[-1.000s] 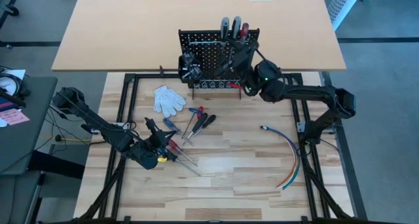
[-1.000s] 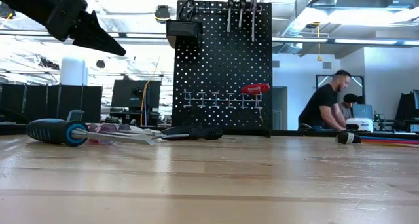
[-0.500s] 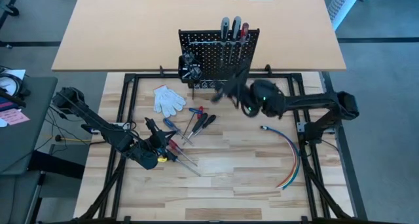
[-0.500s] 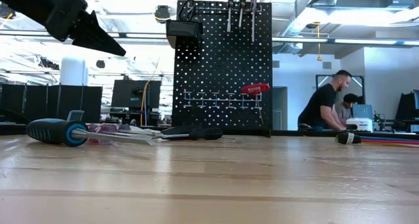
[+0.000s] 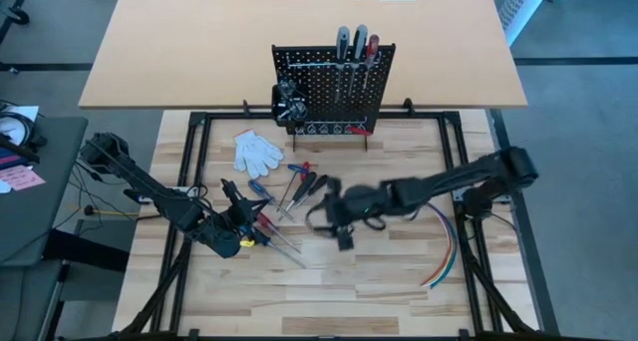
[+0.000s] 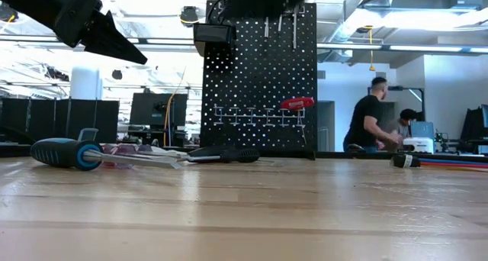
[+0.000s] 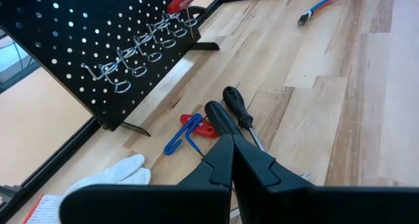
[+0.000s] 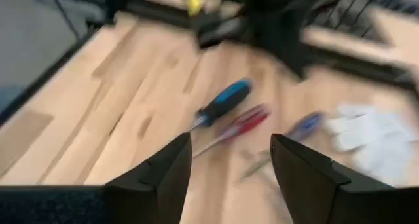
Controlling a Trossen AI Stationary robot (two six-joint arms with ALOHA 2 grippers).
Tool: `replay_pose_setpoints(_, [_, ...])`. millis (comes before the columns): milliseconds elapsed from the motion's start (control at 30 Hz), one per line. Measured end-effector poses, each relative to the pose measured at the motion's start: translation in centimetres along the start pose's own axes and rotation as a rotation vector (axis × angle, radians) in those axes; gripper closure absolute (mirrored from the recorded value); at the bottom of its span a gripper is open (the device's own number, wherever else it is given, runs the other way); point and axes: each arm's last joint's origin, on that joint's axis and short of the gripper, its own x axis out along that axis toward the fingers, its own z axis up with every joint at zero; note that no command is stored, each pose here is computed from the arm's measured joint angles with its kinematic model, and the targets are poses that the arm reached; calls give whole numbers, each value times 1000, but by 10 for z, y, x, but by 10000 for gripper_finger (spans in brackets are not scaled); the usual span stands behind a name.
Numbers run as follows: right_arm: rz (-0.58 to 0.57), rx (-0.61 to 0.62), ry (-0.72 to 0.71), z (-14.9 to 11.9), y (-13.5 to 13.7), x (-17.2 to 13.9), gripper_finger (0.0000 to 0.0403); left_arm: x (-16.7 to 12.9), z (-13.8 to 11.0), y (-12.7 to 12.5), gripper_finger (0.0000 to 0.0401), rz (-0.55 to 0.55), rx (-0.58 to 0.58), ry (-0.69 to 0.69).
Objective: Hang tools onto peg board
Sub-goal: Hang the transparent blue screwdriver on the peg board
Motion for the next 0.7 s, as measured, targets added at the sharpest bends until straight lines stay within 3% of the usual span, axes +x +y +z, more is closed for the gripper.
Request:
replay_pose_setpoints(167, [4,54,4,-33,12,56,188,0,0,0,401,4,3,-1])
replay_pose_setpoints(300, [-46,179,28,-54,5,94,188,0,-1,1,401,8,15,5])
replay_pose_setpoints(500, [-141,405,94,-58,-20,127,192,0,-4,2,401,15,31,17])
replay_pose_setpoints(700, [-214,414,105,-55,-38,157,209,0,-4,2,401,15,27,18])
